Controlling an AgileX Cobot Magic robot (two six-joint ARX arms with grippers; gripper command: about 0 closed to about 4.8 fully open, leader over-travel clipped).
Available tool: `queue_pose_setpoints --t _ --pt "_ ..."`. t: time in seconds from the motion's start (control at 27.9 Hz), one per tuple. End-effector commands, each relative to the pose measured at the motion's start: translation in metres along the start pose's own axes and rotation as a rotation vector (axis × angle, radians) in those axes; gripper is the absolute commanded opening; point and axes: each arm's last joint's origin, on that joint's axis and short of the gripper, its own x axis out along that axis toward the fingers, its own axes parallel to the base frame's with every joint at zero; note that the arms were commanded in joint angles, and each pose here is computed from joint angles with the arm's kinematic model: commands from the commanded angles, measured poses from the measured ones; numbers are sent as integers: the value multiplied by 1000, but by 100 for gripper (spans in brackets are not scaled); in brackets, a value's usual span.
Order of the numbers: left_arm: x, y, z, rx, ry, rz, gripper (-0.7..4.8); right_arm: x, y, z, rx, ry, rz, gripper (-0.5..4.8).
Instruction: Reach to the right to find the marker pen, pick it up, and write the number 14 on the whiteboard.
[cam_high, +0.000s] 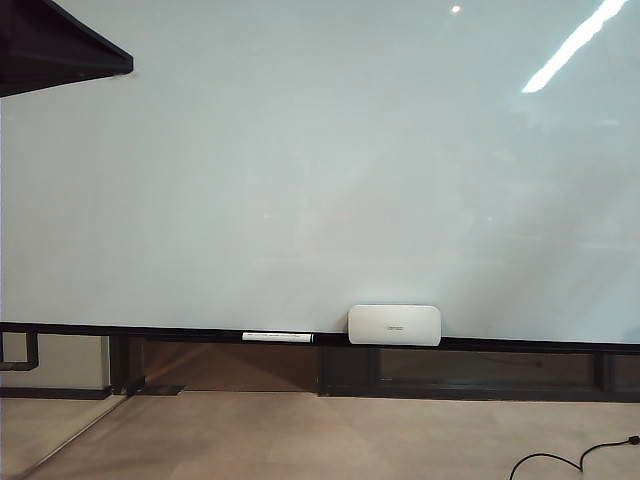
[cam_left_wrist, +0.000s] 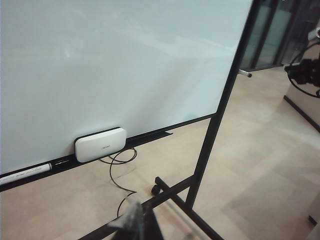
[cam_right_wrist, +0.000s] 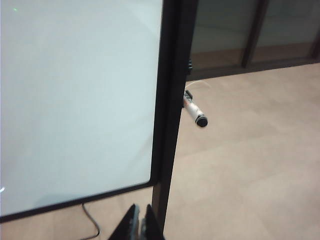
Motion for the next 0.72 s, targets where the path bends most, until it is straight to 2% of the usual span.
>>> queue_pose_setpoints --t 0.04,0.11,0.36,0.57,0.72 --pt "3 -2 3 21 -24 -67 -6 -1 -2 10 -33 -70 -20 21" --pt "3 -2 3 49 -26 -58 -6 -1 -4 10 -32 -69 -33 21" --pt "6 -1 1 44 -12 -61 -6 -2 -15 10 -29 -67 -71 22" --pt "10 1 3 82 -54 -65 -6 -2 -21 8 -28 -68 -91 23" --pt "13 3 2 82 -47 -96 -6 2 -22 5 -29 -77 -94 63"
